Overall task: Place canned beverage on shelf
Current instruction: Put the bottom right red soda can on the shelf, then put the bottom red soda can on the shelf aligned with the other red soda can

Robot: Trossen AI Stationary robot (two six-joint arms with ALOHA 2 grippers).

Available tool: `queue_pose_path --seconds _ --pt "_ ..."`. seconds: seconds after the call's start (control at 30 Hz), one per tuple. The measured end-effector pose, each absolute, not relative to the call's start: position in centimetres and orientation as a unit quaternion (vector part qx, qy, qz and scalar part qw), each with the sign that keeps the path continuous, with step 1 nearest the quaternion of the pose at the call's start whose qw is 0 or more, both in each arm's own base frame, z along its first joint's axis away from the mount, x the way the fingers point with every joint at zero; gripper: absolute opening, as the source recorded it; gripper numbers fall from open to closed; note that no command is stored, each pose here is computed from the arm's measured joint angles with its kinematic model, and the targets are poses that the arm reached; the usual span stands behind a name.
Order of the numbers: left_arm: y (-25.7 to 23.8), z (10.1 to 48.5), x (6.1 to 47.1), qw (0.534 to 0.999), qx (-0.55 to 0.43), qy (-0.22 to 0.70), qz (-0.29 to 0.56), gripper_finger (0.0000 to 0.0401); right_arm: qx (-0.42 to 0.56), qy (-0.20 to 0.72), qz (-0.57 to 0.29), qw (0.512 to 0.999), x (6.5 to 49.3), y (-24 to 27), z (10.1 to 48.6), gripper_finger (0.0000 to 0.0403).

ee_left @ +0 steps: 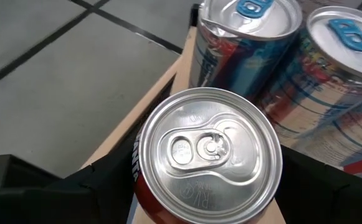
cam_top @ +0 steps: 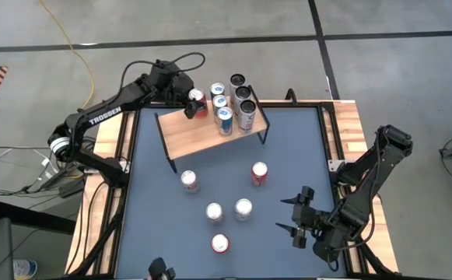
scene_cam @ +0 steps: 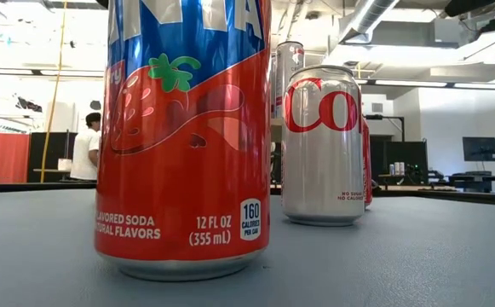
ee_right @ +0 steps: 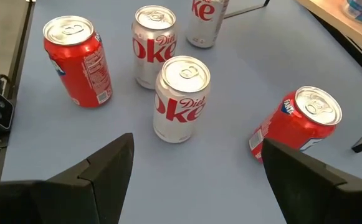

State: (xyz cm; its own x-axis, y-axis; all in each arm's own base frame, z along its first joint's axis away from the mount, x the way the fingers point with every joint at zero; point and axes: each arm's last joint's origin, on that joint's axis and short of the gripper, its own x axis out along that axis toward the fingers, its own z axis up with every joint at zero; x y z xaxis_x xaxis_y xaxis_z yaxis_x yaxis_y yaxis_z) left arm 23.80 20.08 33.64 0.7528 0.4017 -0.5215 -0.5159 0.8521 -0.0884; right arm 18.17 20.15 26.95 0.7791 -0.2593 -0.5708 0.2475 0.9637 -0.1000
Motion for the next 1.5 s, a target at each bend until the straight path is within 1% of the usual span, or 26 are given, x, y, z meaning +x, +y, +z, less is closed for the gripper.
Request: queue_pose_path --seconds 0.1,0.27,0.37,0.77,0.97,1.17,1.27,1.37,1.5 --pt "20.0 33.6 23.9 0.926 -0.116 0.252 0.254 0.0309 -0.01 0.304 -0.134 0.943 18.2 20.1 27.0 0.0331" --pt "20.0 33.4 23.7 0.918 -0.119 0.264 0.271 0.036 -0.01 0.304 -0.134 0.943 18.2 20.1 27.0 0.0331" --pt "19.8 33.4 23.9 0.918 -0.116 0.264 0.271 0.0375 -0.01 0.304 -0.134 0.943 18.2 20.1 27.0 0.0331" --pt "18.8 34.5 23.5 0.925 -0.106 0.249 0.268 0.0379 -0.01 0.304 -0.135 0.943 18.2 20.1 27.0 0.0331" --pt "17.6 36.5 21.9 0.931 -0.093 0.22 0.278 0.038 -0.009 0.304 -0.134 0.943 18.2 20.1 27.0 0.0331" --pt "15.6 38.3 19.5 0.928 -0.083 0.212 0.295 0.038 -0.008 0.304 -0.134 0.943 18.2 20.2 27.0 0.0331" --pt "13.1 39.7 18.5 0.942 -0.076 0.193 0.263 0.038 -0.008 0.303 -0.129 0.944 18.0 20.4 27.0 0.0331" --pt "9.5 40.7 18.0 0.96 -0.061 0.185 0.2 0.038 -0.009 0.304 -0.129 0.944 18.0 20.3 27.0 0.0331" --pt "4.4 41.2 18.4 0.975 -0.054 0.179 0.116 0.038 -0.009 0.304 -0.13 0.944 18.0 20.3 27.0 0.0331"
